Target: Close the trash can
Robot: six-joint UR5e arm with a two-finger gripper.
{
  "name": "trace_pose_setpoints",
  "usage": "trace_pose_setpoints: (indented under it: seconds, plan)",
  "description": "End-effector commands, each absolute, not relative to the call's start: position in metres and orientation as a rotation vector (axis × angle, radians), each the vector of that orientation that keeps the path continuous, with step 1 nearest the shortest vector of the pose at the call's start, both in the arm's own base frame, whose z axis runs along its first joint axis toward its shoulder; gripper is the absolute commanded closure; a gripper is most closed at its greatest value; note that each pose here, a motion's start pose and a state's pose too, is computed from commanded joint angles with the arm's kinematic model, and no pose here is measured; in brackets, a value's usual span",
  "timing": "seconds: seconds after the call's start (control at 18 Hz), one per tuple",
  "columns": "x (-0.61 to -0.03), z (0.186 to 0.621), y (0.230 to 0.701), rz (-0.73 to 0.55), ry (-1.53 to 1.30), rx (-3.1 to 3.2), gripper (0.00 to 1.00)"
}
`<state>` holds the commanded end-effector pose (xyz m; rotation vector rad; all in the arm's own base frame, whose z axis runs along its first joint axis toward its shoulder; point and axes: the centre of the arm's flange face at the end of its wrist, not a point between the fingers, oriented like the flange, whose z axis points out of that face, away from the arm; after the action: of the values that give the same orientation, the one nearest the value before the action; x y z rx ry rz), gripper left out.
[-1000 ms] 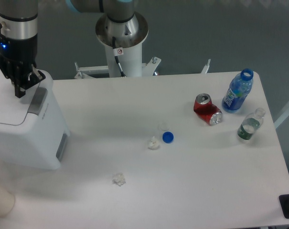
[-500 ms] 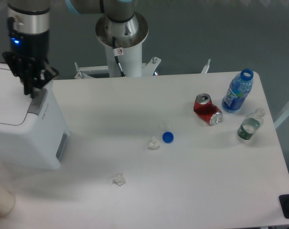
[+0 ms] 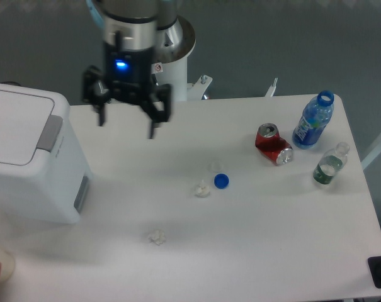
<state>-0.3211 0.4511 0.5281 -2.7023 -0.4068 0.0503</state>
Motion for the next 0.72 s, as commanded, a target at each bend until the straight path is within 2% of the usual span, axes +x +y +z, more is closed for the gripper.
trace_pose_setpoints:
  seconds: [0.44,0.72]
  plan:
    - [-0.451,0.455,0.390,0.123,-0.378,-2.877,0.00]
    - [-0.506,0.399,0.382,0.129,-0.166,-3.034,0.00]
